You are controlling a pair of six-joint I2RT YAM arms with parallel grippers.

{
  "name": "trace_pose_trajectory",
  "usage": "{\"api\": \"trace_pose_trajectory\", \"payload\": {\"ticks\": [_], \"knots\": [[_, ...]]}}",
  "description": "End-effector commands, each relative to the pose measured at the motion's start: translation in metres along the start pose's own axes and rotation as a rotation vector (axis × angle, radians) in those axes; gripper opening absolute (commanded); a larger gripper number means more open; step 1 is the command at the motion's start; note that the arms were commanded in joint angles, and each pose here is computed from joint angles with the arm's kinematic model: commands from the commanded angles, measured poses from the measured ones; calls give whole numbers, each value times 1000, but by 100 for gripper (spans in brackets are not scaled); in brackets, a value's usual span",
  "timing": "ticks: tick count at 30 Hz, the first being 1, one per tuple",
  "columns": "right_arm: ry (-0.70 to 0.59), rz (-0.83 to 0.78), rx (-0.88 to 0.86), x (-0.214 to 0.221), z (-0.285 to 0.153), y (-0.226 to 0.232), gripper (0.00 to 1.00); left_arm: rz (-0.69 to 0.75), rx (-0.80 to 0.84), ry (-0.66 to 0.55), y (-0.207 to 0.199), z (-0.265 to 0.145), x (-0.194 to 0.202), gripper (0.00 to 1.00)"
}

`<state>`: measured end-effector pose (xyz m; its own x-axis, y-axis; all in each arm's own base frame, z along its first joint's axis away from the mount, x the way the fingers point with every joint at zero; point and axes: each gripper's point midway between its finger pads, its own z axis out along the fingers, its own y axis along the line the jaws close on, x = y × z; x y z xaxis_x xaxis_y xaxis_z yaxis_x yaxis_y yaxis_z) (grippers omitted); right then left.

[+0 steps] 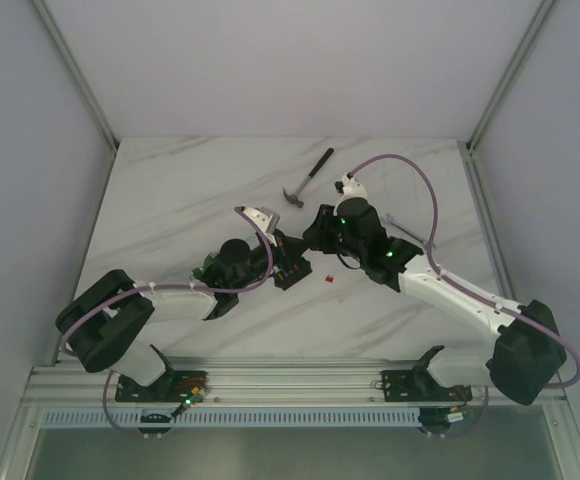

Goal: Snap on the fuse box
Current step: Pick up the fuse from the center of the board.

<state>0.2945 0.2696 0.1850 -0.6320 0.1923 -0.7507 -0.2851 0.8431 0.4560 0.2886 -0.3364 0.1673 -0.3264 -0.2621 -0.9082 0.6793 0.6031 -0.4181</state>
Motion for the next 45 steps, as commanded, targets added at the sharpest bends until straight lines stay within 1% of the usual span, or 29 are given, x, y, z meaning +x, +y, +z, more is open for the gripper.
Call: {"api": "trace_pose_trajectory", "payload": {"ticks": [1, 3, 7, 8, 9, 11, 15, 21, 27, 35, 42, 45], "knots": [[-83, -103, -84, -27, -14, 14, 45, 50, 88, -29, -17, 0, -19, 0], [-99, -195, -129, -36, -24, 16, 48, 84, 105, -6, -15, -3, -19, 0], [-89, -379, -229, -43, -39, 20, 49, 154, 156, 69, -13, -13, -12, 0], [-73, -423, -280, -42, -44, 25, 50, 169, 168, 91, -12, -14, -8, 0], [-56, -483, -327, -39, -47, 29, 50, 189, 196, 83, -18, -19, -16, 0], [-13, -560, -412, -30, -52, 38, 51, 204, 234, 97, -23, -25, -18, 0], [48, -650, -503, -18, -60, 44, 50, 285, 291, 102, -31, -37, -24, 0], [49, -716, -616, -12, -76, 57, 50, 362, 377, 103, -47, -54, -32, 0], [68, -756, -728, -2, -87, 67, 48, 372, 463, 98, -63, -64, -35, 0], [85, -772, -756, 4, -89, 67, 37, 354, 510, 88, -73, -66, -38, 0], [101, -776, -768, 8, -88, 66, 33, 331, 527, 78, -77, -68, -40, 0], [101, -779, -769, 8, -89, 66, 28, 322, 527, 70, -76, -69, -41, 0]]}}
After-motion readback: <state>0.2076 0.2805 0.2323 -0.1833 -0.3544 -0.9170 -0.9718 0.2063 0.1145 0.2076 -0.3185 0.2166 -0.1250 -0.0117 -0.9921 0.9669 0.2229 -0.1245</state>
